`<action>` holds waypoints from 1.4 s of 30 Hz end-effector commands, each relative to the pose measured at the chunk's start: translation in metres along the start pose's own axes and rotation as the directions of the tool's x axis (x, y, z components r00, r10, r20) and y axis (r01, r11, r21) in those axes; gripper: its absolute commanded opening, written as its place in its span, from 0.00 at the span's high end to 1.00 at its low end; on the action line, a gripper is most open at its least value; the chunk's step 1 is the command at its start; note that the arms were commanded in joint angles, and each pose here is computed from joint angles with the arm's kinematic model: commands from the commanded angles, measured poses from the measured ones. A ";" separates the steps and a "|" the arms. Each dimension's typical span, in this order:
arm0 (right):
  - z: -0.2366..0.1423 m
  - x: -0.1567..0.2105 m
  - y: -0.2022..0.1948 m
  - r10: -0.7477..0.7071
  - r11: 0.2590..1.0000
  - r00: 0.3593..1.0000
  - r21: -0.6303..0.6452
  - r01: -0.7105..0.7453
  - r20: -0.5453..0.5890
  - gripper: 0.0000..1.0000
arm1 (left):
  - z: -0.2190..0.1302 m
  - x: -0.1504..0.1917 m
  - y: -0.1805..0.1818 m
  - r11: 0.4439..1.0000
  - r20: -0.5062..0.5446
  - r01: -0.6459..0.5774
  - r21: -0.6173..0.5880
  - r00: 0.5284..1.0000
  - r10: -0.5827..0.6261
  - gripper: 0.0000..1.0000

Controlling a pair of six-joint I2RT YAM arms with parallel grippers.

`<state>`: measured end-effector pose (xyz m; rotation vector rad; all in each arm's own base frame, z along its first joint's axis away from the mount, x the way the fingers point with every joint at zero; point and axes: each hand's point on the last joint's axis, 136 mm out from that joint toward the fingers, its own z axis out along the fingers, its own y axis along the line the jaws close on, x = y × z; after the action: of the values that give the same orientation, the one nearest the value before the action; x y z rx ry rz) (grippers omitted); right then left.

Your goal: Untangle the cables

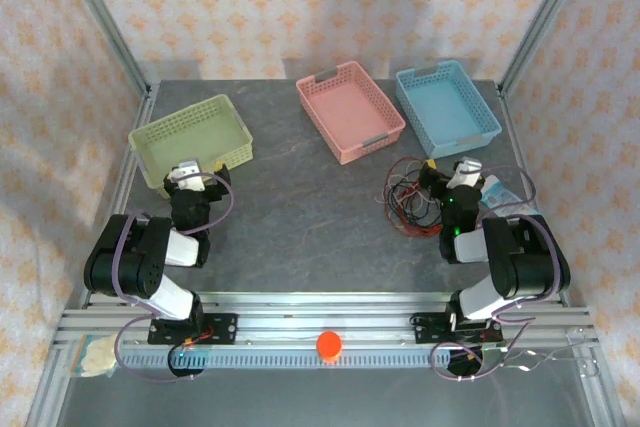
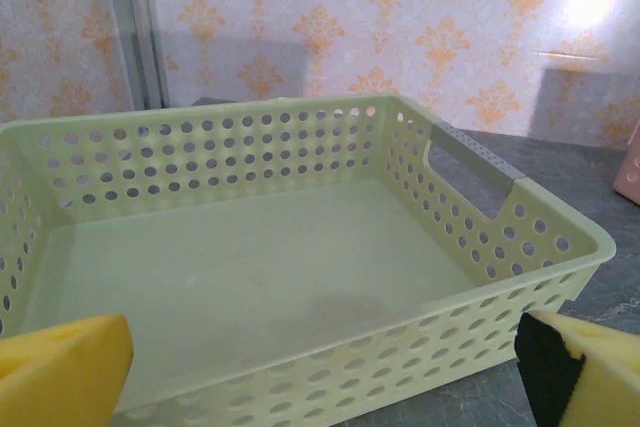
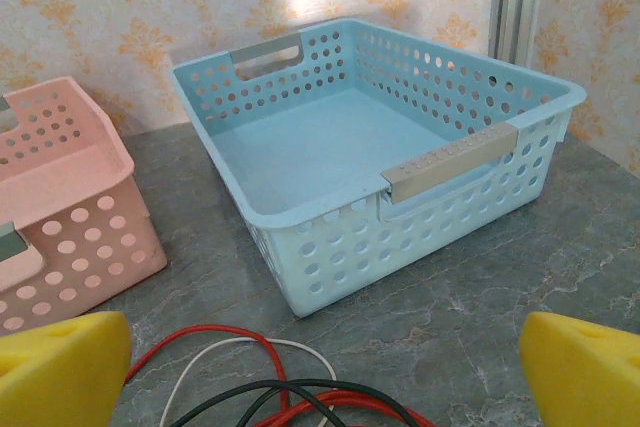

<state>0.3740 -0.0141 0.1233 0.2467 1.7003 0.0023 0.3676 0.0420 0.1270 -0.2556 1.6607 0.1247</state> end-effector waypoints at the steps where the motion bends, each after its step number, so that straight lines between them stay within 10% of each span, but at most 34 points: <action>1: 0.001 -0.002 -0.002 0.001 1.000 1.000 0.006 -0.001 0.006 0.00 | 0.002 -0.007 -0.003 1.000 0.020 0.003 0.011 1.000 -0.003 0.00; 34: 0.003 -0.013 0.017 -0.036 0.996 0.999 -0.079 0.034 -0.032 0.00 | -0.026 -0.035 -0.016 0.998 0.083 -0.060 -0.028 0.995 0.062 0.00; 42: -0.015 -0.023 0.043 -0.017 0.988 0.998 -0.157 0.007 -0.063 0.00 | -0.036 -0.063 -0.014 0.992 0.070 0.101 -0.075 0.993 -0.095 0.00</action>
<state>0.3745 0.0144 0.1570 0.1424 1.7169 0.0941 0.3393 0.0184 0.1989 -0.2861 1.5174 0.1196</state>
